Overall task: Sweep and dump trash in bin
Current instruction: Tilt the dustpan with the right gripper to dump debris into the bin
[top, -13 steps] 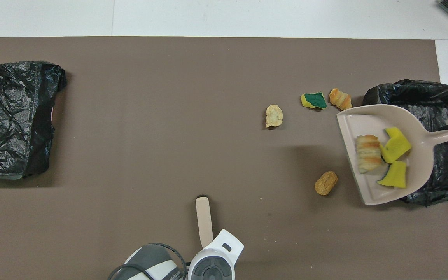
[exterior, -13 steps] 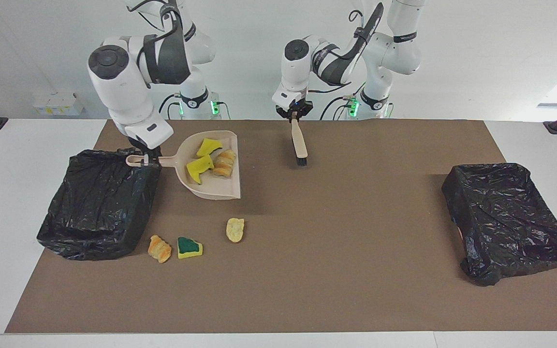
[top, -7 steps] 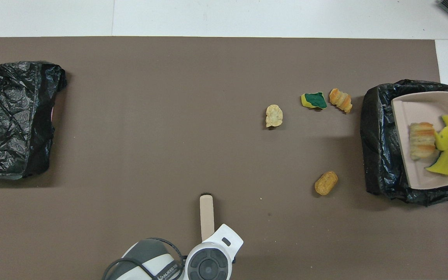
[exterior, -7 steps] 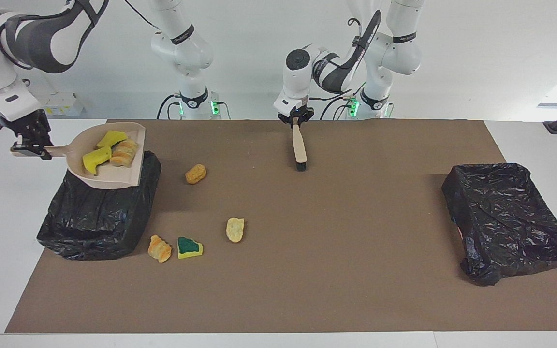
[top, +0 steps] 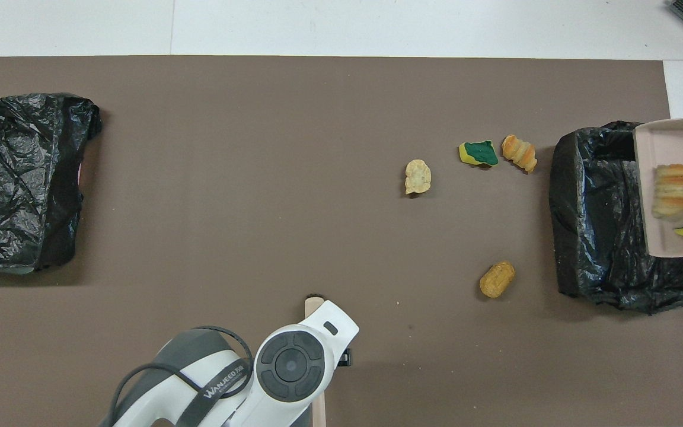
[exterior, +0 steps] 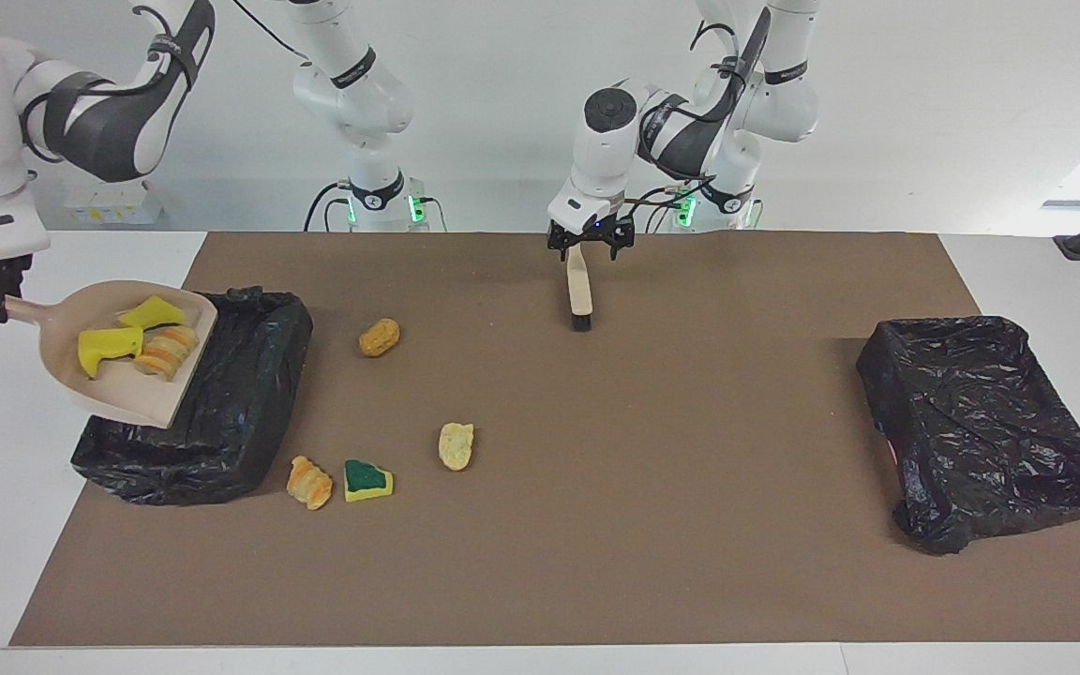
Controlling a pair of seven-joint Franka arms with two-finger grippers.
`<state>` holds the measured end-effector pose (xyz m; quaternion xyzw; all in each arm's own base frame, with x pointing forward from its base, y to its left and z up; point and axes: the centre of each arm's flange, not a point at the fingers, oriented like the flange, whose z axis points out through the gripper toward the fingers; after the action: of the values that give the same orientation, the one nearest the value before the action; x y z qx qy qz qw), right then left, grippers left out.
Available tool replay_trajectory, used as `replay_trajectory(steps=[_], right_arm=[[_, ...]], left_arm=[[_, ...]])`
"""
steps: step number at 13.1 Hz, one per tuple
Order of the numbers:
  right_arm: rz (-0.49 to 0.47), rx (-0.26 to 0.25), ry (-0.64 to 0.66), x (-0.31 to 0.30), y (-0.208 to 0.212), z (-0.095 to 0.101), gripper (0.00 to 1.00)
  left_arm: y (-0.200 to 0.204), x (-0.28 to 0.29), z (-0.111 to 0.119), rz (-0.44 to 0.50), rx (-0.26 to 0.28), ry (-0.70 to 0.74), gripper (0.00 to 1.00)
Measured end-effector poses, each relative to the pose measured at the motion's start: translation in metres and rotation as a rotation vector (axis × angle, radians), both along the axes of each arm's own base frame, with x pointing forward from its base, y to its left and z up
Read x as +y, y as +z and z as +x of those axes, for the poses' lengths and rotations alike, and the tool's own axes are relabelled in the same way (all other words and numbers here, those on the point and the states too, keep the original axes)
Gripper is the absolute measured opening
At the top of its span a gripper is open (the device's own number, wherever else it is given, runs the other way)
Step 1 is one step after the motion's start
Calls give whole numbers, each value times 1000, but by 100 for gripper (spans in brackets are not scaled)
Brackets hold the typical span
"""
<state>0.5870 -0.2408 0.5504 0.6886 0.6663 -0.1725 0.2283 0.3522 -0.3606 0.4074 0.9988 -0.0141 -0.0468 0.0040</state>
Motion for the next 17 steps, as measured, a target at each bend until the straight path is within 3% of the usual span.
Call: replay_trajectory(steps=[4,9,13,17], right_arm=[[-134,63,50,35,-21,21,31],[-247,105,80,38,-15,22,31],[-280,107,86,36,-10,21,31],[-482,84,201,89,16,33,31]], left_arm=[[35,54,68,-16,-80,-37,100],[119,124,131,-6,-138,-103,100],[197,185,155,-1,-157,-137,100],[250,243,160,6,-139,-149,100]])
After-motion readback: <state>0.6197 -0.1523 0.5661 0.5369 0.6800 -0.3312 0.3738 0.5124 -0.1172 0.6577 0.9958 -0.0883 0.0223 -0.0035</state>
